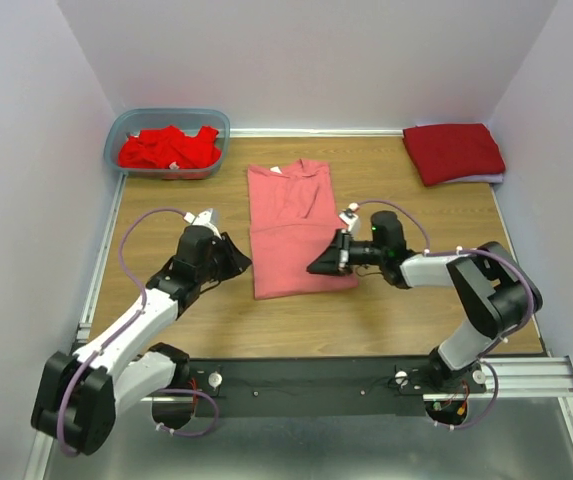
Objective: Fold and stack the t-shirts
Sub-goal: Fold the tshirt
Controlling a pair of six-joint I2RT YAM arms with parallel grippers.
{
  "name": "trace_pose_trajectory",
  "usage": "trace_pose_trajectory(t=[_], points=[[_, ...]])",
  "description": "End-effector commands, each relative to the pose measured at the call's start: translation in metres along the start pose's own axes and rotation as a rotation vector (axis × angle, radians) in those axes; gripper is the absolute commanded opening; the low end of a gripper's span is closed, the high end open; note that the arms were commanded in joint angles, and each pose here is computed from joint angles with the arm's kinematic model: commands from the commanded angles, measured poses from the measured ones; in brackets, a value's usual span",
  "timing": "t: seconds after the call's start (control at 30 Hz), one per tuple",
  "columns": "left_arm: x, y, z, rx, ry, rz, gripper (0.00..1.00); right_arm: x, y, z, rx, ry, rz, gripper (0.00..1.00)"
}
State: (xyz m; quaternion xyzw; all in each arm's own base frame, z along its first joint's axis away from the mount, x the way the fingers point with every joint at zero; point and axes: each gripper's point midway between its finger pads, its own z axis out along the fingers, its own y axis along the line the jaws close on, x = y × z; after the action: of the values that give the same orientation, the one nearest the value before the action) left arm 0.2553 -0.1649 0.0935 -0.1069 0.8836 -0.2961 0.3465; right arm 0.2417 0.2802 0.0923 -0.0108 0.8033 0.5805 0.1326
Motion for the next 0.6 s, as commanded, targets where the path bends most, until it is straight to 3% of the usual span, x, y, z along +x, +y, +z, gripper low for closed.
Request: trace_pose_trajectory(t=[0.0,0.23,0.4,0.57], points=[[-0.042,0.010,-0.025,-0.136,-0.155,0.085,0.36,0.002,0.034,0.036,-0.031,0.032,-0.019,0.31],[-0.071,0.000,-0.055,-0.148,-0.288,0.106,0.37,0.033,0.006,0.091,-0.001,0.160,0.042,0.31],[-0.064,0.005,-0.054,-0.145,-0.282,0.096,0.38,0.054,-0.048,0.099,0.102,0.201,0.118,0.30],[-0.063,0.007,-0.049,-0.154,-0.267,0.109,0.39,0.054,-0.046,0.097,0.101,0.197,0.104,0.30]])
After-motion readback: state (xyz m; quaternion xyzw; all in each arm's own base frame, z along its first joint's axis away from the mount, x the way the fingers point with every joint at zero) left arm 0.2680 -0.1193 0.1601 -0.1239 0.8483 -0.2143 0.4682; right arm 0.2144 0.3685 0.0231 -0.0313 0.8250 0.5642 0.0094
